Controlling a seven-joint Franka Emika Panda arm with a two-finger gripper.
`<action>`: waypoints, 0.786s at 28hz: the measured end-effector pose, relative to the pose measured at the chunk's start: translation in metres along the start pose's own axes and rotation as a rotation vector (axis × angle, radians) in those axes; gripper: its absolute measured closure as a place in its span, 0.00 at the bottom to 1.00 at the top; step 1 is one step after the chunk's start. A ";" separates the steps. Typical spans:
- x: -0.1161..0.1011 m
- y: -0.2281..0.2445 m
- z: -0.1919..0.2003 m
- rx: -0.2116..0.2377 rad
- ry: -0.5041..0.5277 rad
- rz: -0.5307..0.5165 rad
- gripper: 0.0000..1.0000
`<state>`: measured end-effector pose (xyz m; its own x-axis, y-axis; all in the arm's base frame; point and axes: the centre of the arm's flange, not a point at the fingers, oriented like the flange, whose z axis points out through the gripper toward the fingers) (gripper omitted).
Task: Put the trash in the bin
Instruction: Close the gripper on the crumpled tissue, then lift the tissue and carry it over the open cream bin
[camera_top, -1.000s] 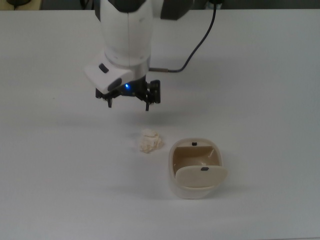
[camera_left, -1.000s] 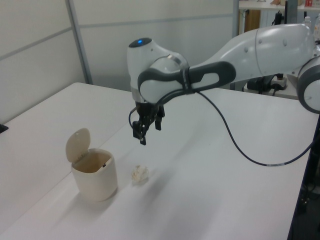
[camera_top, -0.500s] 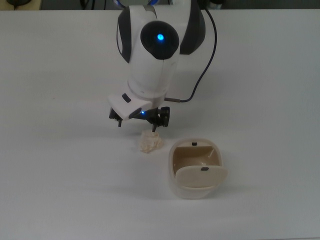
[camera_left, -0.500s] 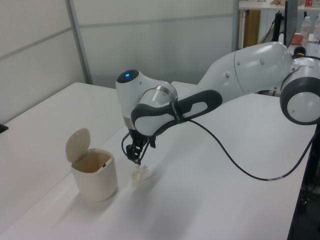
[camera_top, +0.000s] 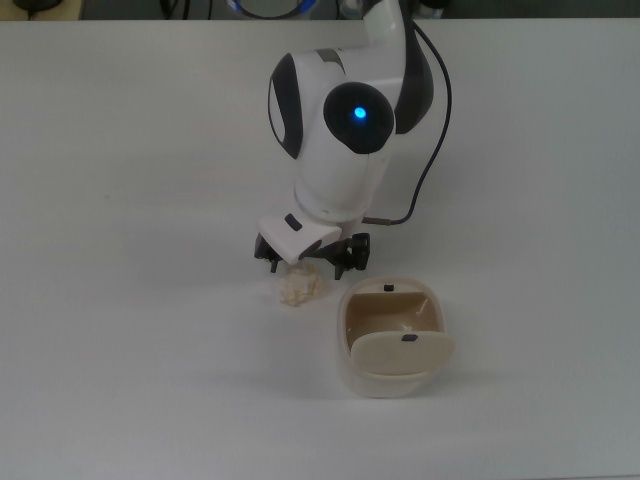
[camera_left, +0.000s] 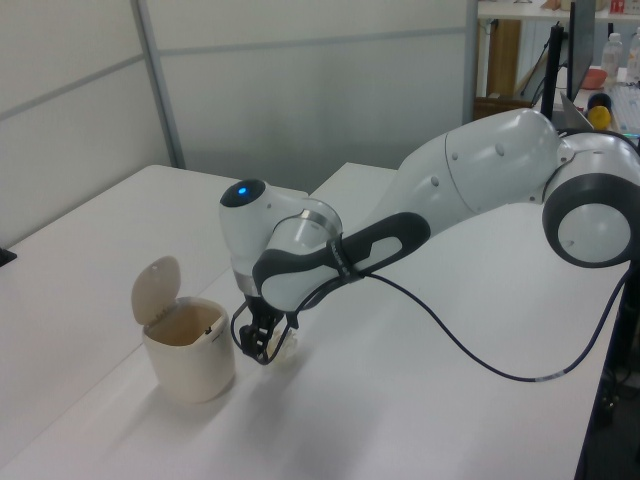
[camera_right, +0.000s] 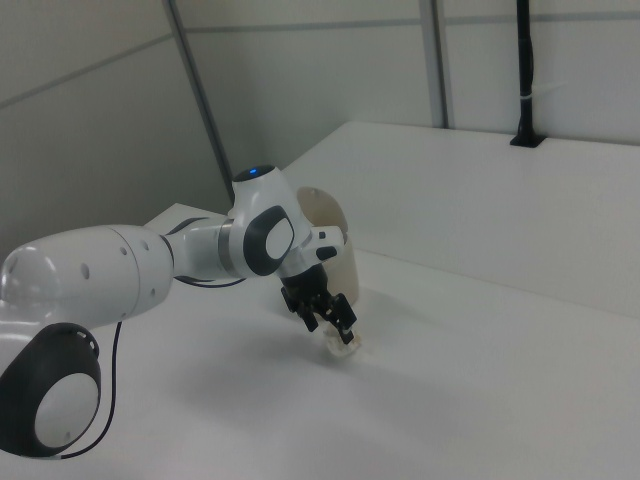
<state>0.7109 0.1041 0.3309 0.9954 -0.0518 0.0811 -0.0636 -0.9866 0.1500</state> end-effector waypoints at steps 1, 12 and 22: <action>0.000 -0.002 0.004 0.000 -0.003 -0.001 0.00; 0.005 0.001 0.032 -0.014 0.010 0.004 0.02; 0.008 0.003 0.027 -0.017 0.022 0.009 0.39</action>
<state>0.7205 0.0961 0.3050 0.9929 -0.0571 0.1041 -0.0740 -0.9833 0.1660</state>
